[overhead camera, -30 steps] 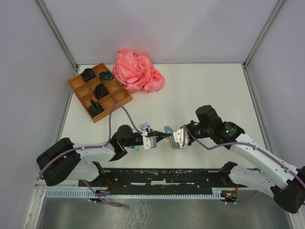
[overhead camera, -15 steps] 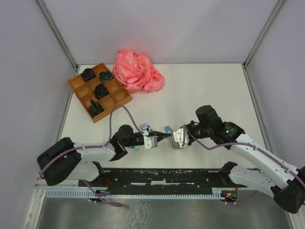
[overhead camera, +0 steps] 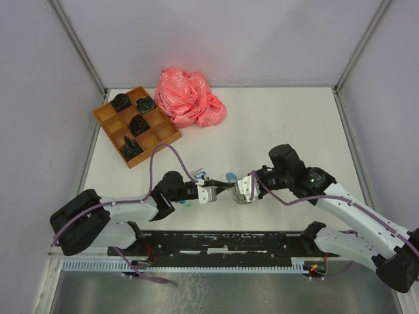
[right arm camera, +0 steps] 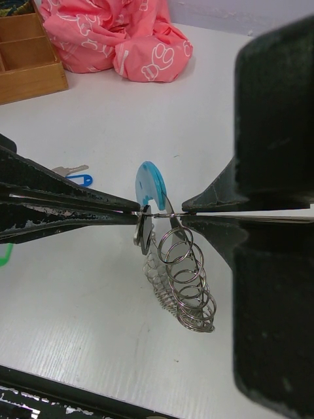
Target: Put the keys on the keyring
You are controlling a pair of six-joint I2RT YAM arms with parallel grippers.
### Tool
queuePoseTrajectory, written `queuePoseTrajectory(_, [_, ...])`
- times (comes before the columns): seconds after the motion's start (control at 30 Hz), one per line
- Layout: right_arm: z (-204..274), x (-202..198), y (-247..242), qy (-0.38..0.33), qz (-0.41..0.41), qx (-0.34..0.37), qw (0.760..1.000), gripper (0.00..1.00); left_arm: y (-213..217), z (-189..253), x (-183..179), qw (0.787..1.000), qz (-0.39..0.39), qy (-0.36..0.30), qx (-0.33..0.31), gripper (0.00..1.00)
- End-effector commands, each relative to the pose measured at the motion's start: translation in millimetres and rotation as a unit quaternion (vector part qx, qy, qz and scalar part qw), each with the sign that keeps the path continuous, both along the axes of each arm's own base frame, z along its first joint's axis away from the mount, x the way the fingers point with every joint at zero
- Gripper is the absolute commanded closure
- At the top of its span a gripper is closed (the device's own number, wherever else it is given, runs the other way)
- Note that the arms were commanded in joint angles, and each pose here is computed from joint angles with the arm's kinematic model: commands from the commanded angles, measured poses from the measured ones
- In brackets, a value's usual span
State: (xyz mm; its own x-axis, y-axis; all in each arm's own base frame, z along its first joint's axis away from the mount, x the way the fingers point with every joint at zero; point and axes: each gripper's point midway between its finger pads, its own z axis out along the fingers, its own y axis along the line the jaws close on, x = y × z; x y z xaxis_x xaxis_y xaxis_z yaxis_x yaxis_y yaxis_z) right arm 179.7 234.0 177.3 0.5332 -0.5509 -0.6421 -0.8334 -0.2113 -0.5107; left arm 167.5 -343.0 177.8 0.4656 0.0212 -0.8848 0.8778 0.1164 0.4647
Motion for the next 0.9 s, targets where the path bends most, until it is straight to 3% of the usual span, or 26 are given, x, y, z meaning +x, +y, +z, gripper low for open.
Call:
queuePoseTrajectory(0.0, [26.1, 7.2, 9.6, -0.033, 0.001, 0.036, 0.999, 0.99, -2.6, 33.2, -4.2, 0.998, -0.011, -0.031, -0.044, 0.97])
queuePoseTrajectory(0.87, [28.1, 7.4, 8.7, -0.034, -0.004, 0.040, 0.999, 0.99, -4.5, 37.2, -8.2, 0.998, -0.021, -0.030, -0.048, 0.97])
